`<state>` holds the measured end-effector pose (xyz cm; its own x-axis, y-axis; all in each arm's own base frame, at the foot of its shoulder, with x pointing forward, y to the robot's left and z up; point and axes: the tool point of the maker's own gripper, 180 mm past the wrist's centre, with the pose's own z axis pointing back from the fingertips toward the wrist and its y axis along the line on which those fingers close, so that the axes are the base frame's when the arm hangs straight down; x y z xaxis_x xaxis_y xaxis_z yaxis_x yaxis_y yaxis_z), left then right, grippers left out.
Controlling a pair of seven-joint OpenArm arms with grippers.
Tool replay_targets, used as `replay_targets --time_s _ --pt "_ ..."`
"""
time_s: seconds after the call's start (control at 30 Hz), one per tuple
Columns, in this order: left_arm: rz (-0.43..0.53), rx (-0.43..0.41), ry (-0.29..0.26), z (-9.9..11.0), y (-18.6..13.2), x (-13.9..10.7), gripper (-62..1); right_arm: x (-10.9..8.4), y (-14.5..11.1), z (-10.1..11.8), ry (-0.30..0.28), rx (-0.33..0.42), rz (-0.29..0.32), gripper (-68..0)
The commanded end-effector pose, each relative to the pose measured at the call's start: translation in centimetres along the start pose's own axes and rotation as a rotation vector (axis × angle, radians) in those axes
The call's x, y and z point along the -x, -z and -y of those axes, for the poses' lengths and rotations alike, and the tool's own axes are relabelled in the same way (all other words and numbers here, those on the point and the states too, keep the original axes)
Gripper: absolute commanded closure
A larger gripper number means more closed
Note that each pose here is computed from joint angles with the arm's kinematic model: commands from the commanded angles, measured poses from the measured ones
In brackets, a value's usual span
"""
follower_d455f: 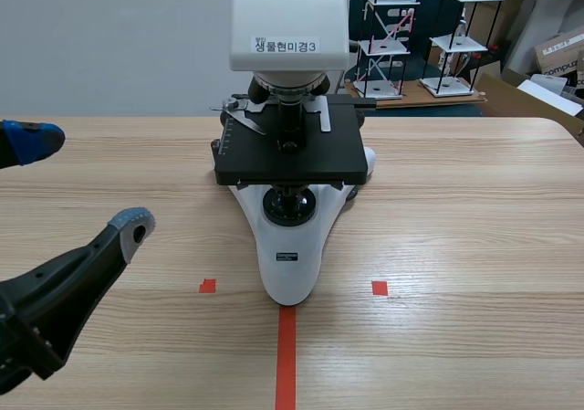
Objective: Return to the home posture
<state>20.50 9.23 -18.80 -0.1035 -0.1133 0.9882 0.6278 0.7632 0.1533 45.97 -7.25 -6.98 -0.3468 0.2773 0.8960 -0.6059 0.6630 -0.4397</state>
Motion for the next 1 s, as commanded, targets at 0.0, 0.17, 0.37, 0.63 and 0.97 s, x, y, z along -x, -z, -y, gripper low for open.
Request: replay_targets --time_s 0.0,0.17,0.37,0.63,0.97 --pt "0.024 -0.009 -0.009 0.0 0.1 -0.6 -61.5 -1.3 -0.1 1.2 -0.015 0.024 0.032 0.0" --pt "0.023 -0.009 -0.009 0.0 0.1 -0.6 -61.5 -1.3 -0.1 1.1 -0.014 0.023 0.032 0.0" --pt "0.023 -0.009 -0.009 0.0 0.1 -0.6 -61.5 -1.3 -0.1 1.1 -0.014 0.023 0.033 0.0" --pt "0.023 -0.009 -0.009 0.0 0.1 -0.6 -61.5 -1.3 -0.1 1.1 -0.015 0.024 0.036 0.0" --pt "0.023 -0.009 -0.009 0.0 0.1 -0.6 -61.5 -0.2 -1.7 2.6 -0.014 0.117 0.045 -0.2"
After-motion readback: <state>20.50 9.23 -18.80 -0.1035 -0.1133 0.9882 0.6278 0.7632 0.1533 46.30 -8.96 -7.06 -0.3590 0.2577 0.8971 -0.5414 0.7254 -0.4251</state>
